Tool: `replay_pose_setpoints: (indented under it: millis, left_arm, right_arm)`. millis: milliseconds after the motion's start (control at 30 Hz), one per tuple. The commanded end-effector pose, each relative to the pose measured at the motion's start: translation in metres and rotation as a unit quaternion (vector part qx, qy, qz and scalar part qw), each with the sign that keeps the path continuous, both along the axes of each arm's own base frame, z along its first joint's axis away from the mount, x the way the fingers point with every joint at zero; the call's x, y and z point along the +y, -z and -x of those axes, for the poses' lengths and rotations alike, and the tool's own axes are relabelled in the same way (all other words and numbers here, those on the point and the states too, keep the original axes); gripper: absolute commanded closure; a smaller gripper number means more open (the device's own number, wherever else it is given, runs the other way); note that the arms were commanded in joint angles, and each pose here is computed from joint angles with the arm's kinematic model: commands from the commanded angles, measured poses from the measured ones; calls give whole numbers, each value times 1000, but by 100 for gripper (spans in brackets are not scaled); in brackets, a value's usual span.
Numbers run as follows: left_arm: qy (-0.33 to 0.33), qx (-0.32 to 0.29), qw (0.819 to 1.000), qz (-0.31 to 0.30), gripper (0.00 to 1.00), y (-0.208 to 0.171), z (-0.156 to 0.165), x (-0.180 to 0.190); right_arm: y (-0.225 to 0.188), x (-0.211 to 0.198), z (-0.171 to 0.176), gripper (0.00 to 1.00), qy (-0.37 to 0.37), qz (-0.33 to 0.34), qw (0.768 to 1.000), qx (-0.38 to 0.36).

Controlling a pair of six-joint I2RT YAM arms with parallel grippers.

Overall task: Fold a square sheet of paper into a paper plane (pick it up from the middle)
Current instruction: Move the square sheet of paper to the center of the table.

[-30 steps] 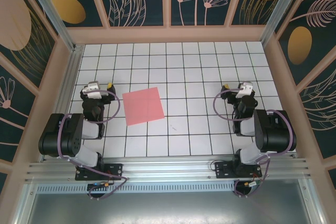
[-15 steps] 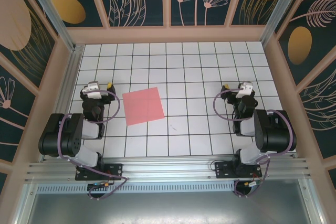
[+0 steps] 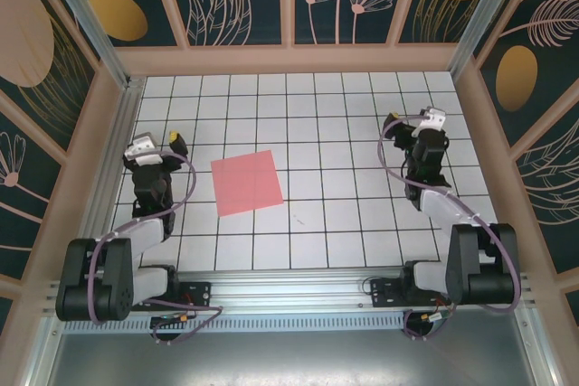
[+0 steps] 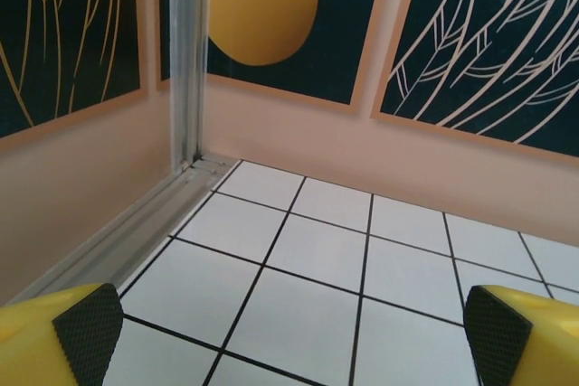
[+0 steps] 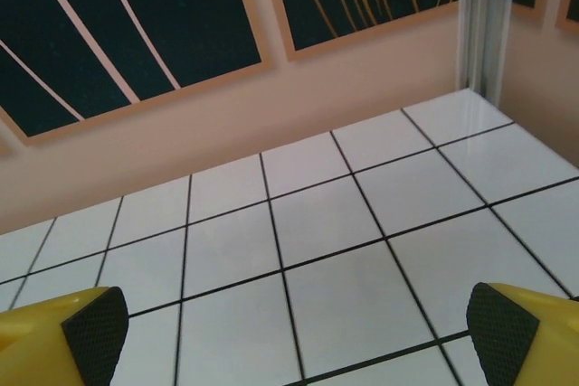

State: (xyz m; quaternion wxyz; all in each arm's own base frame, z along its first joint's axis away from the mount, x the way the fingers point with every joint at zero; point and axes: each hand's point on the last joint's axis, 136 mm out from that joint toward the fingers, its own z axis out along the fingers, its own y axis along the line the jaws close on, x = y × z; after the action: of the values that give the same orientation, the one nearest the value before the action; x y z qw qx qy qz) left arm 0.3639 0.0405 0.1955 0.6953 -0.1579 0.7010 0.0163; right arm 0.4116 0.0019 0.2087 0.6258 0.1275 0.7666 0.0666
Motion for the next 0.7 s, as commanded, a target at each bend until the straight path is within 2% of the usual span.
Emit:
replay_pose_setpoints:
  millis: [0,100,200,267,400,500,667]
  left_arm:
    - [2,73,994,87,2,16,-4,-3]
    - [44,105,982,148,2,22,-5,-22]
    - [82,130,968,200,2,29,-2,-40]
    - [101,156,958,220,2,34,0,-50]
    - [118,192,944,243,1,39,2,-60]
    - [114,203,942,240,2,40,5,-59]
    - [108,205,944,235,1,42,9,-57]
  right_arm:
    - [26,38,2,1,-49,-88,989,111]
    - [29,106,2,1,-159,-136,966,154]
    - [44,163,3,3,-206,-154,940,223]
    - [56,201,7,9,-235,-165,920,265]
    - [81,285,25,21,-283,-143,884,342]
    - [103,334,41,29,-310,-131,860,384]
    - [130,381,59,43,-332,-105,837,422]
